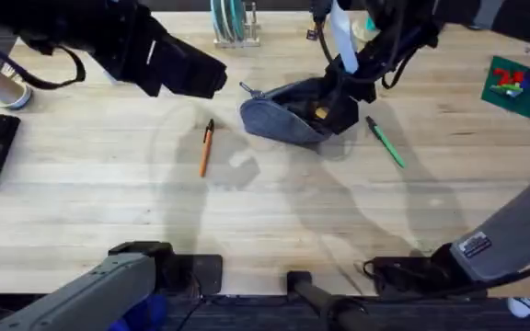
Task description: Unzip the bag, pick up the pens from the table one at a time and place them inside, then zip the bag closed.
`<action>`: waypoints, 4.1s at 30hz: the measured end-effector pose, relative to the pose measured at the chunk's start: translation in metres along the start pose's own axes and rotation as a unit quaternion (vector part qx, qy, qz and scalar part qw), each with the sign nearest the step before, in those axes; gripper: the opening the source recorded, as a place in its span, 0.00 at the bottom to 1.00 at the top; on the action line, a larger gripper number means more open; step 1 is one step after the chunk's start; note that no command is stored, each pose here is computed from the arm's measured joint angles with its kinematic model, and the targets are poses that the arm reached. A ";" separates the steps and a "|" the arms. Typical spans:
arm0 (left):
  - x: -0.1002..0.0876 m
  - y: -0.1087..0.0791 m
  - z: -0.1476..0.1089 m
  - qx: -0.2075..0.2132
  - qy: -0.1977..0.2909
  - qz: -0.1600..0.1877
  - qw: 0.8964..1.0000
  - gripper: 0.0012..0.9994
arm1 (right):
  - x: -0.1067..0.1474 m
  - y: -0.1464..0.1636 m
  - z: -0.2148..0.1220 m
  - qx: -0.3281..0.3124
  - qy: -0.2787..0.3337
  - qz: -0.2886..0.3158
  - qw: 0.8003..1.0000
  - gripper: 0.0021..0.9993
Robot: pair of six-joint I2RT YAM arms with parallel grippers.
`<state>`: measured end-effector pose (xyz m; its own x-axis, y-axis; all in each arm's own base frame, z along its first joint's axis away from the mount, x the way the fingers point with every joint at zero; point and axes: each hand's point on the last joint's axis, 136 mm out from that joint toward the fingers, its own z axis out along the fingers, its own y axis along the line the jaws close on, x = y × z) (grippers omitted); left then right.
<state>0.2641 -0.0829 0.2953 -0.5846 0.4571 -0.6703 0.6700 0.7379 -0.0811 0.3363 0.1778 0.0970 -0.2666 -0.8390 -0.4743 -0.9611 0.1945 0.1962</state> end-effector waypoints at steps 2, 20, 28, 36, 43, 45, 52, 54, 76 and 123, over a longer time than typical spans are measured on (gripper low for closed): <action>0.000 0.000 0.000 0.000 0.000 0.000 1.000 1.00 | 0.000 0.000 0.000 0.000 0.000 0.000 1.000 1.00; 0.000 0.000 0.000 0.000 0.000 0.000 1.000 1.00 | -0.008 0.000 -0.012 0.019 -0.012 0.034 0.999 1.00; 0.000 0.000 0.000 0.000 0.000 0.000 1.000 1.00 | -0.027 0.014 -0.051 0.059 -0.042 0.052 0.996 1.00; 0.000 0.000 0.000 0.000 0.000 0.000 1.000 1.00 | -0.039 0.040 -0.091 0.091 -0.067 0.049 0.992 1.00; 0.000 0.000 0.000 0.000 0.000 0.000 1.000 1.00 | -0.044 0.049 -0.119 0.123 -0.093 0.057 0.986 1.00; 0.000 0.000 0.000 0.000 0.000 0.000 1.000 1.00 | -0.044 0.051 -0.126 0.132 -0.099 0.060 0.985 1.00; 0.001 0.000 0.000 0.001 0.001 -0.001 1.000 1.00 | -0.041 0.055 -0.147 0.171 -0.105 0.100 0.975 1.00; 0.001 -0.001 0.000 0.001 0.002 -0.001 1.000 1.00 | -0.038 0.056 -0.152 0.183 -0.104 0.122 0.970 1.00; 0.025 0.006 -0.002 -0.034 0.053 -0.148 0.987 1.00 | 0.057 0.134 -0.190 0.376 -0.107 0.229 0.891 1.00; 0.048 0.004 -0.026 -0.098 0.079 -0.171 0.977 1.00 | 0.093 0.137 -0.165 0.344 -0.037 0.363 0.865 1.00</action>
<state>0.2267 -0.0450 0.2817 -0.8329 0.2260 -0.5052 0.3311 0.9350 -0.1276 0.1918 0.0424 0.2213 -0.7980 -0.3381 -0.4990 -0.3464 0.9347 -0.0794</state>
